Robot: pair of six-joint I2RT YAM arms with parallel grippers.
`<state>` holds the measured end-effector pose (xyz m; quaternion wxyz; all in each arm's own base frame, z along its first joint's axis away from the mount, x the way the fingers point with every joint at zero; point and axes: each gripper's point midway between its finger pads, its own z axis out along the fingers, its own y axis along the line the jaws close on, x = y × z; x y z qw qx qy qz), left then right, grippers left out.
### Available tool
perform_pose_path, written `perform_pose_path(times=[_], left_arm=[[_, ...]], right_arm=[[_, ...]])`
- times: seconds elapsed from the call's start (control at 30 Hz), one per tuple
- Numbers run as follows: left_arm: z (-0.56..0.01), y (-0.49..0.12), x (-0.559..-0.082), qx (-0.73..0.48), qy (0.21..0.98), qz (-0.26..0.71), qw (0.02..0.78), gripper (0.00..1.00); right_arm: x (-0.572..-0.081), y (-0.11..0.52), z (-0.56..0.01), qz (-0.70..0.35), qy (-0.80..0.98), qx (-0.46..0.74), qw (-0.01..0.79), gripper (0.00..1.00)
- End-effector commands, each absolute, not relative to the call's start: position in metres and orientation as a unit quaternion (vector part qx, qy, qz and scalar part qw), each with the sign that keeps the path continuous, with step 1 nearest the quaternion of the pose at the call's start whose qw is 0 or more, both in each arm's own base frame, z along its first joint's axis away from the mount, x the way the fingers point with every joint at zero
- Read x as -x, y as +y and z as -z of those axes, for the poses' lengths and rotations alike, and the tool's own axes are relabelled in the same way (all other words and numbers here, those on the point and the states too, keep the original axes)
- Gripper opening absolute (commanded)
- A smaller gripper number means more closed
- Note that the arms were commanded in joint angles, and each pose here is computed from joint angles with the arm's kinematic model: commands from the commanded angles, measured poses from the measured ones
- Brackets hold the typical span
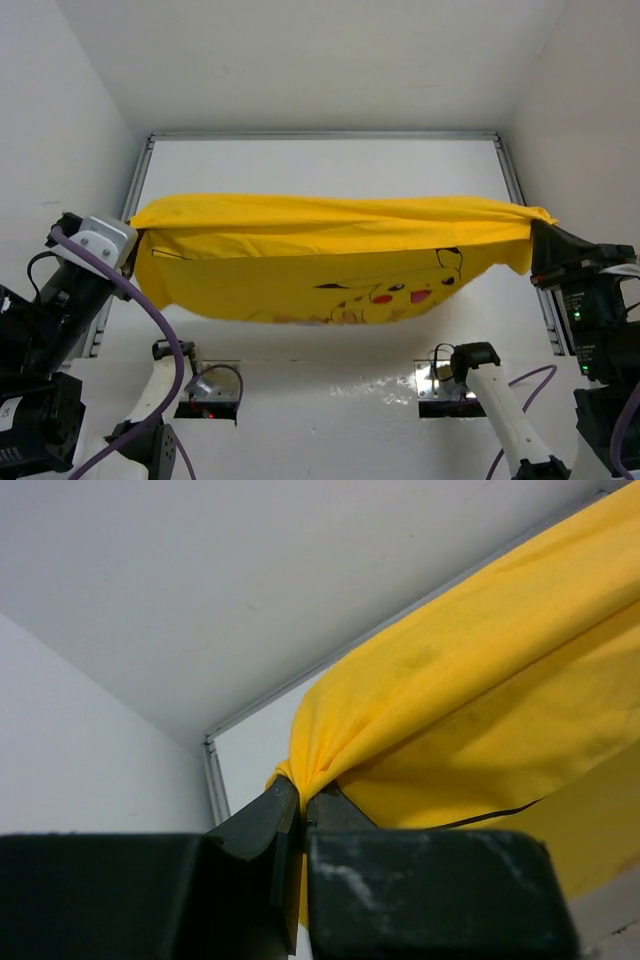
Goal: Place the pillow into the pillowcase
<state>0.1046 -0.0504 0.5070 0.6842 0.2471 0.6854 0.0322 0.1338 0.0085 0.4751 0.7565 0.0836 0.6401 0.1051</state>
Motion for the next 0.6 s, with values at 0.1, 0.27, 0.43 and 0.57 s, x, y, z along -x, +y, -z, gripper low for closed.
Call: perform_pose_path(times=[0.1, 0.27, 0.43, 0.57], left_arm=[[-0.494, -0.056, -0.173, -0.264, 0.697, 0.044, 0.665, 0.00], [-0.399, -0.050, -0.289, -0.234, 0.759, 0.170, 0.583, 0.00], [-0.327, -0.060, -0.383, -0.224, 0.789, 0.183, 0.542, 0.05], [-0.251, -0.064, -0.505, -0.148, 0.851, 0.132, 0.486, 0.69]], right_arm=[[-0.164, -0.025, -0.469, -0.018, 0.630, -0.134, 0.765, 0.00], [-0.264, -0.026, -0.384, 0.026, 0.734, -0.150, 0.662, 0.00], [-0.361, -0.037, -0.305, 0.084, 0.773, -0.177, 0.604, 0.00], [-0.464, -0.056, -0.268, 0.183, 0.807, -0.185, 0.530, 0.74]])
